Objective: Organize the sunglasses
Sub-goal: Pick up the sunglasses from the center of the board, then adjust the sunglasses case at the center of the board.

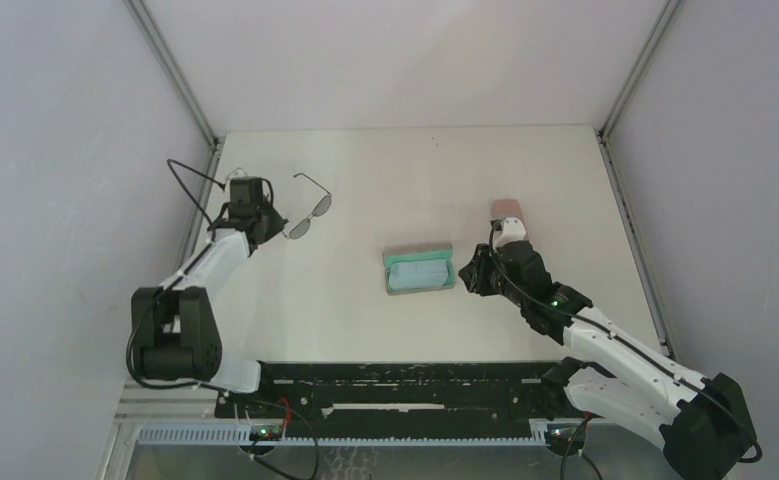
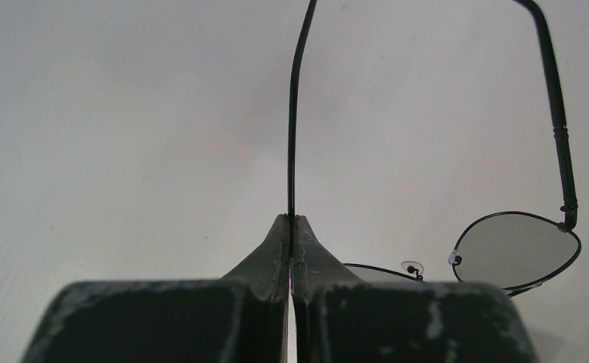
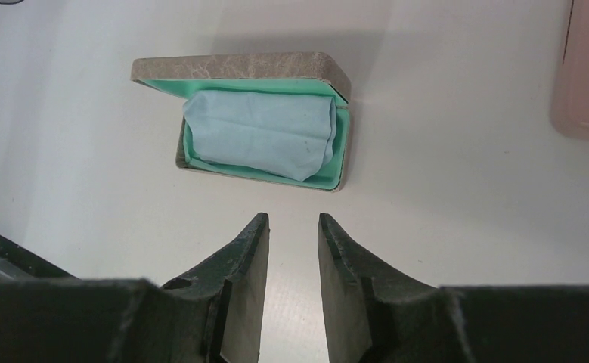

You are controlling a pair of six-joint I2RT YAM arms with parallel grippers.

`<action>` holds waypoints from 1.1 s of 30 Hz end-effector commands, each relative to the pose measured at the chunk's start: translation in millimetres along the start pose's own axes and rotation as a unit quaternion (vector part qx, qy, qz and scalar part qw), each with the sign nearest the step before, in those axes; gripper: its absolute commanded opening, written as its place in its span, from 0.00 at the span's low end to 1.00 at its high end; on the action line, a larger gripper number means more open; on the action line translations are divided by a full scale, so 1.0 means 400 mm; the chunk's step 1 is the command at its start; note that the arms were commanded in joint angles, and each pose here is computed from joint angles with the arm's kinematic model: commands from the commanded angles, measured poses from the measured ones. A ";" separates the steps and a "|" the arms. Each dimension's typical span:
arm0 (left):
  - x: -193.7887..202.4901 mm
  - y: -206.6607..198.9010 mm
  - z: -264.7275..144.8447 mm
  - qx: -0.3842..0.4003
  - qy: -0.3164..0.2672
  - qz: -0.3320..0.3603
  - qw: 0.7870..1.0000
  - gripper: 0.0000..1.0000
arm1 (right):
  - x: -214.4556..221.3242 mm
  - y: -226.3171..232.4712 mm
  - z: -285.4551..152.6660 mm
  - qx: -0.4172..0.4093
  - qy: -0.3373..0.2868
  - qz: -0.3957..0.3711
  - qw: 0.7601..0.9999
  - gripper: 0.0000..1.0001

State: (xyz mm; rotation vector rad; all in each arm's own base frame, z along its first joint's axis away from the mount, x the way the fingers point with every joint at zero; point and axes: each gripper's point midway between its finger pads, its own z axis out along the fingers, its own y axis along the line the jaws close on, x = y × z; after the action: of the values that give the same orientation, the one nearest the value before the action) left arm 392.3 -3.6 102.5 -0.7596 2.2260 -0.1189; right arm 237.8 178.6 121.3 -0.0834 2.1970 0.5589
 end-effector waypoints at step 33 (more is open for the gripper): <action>0.128 0.040 -0.361 0.146 -0.098 -0.080 0.981 0.00 | 0.173 0.165 0.229 0.077 0.105 -0.085 0.988 0.48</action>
State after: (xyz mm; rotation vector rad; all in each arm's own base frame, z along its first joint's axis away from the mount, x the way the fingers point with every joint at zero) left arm 254.5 -39.6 155.1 -0.7439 1.9454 -0.3997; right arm 233.3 268.4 31.6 -0.3253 2.4374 0.2575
